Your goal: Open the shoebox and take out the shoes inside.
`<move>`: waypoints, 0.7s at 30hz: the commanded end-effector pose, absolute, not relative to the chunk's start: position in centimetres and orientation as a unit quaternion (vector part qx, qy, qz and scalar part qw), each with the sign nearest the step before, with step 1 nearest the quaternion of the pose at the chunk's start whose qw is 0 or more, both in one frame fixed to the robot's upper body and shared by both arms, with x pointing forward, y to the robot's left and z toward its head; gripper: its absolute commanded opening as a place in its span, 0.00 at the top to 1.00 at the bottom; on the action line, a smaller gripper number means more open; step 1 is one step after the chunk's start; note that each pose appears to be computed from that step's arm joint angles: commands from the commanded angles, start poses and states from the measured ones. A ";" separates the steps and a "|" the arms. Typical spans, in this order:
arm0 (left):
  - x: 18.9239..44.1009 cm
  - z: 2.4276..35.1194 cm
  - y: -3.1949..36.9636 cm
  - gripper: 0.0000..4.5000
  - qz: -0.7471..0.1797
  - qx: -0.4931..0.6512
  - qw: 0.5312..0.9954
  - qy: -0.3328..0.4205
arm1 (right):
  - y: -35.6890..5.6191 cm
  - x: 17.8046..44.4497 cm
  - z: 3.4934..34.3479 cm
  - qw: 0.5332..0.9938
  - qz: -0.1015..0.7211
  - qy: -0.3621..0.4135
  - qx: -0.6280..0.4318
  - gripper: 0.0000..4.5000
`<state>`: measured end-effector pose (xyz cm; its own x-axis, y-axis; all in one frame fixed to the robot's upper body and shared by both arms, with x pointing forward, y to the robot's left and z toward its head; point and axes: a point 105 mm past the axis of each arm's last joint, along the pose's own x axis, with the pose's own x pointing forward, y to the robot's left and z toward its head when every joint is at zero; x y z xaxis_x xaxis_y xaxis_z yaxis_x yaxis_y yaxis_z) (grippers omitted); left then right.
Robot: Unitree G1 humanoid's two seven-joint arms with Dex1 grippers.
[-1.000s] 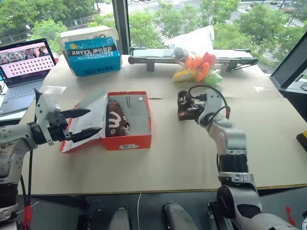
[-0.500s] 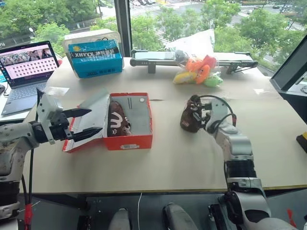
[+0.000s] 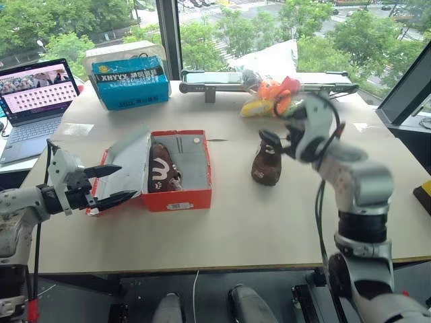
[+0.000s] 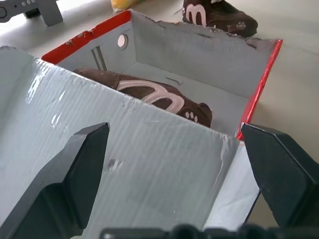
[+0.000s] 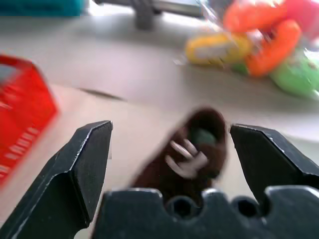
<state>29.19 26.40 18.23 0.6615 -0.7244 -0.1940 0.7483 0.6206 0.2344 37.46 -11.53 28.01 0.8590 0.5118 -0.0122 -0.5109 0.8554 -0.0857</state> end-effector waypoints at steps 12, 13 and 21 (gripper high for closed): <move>28.1 21.0 26.8 0.00 -0.409 0.110 0.906 -0.023 | 3.3 36.5 23.5 0.861 0.465 0.203 0.040 0.01; 28.0 20.9 26.8 0.00 -0.411 0.113 0.904 -0.019 | 3.6 36.8 23.0 0.860 0.464 0.209 0.039 0.01; 27.6 20.2 26.5 0.00 -0.414 0.120 0.902 -0.004 | 6.0 38.6 20.4 0.848 0.465 0.251 0.052 0.01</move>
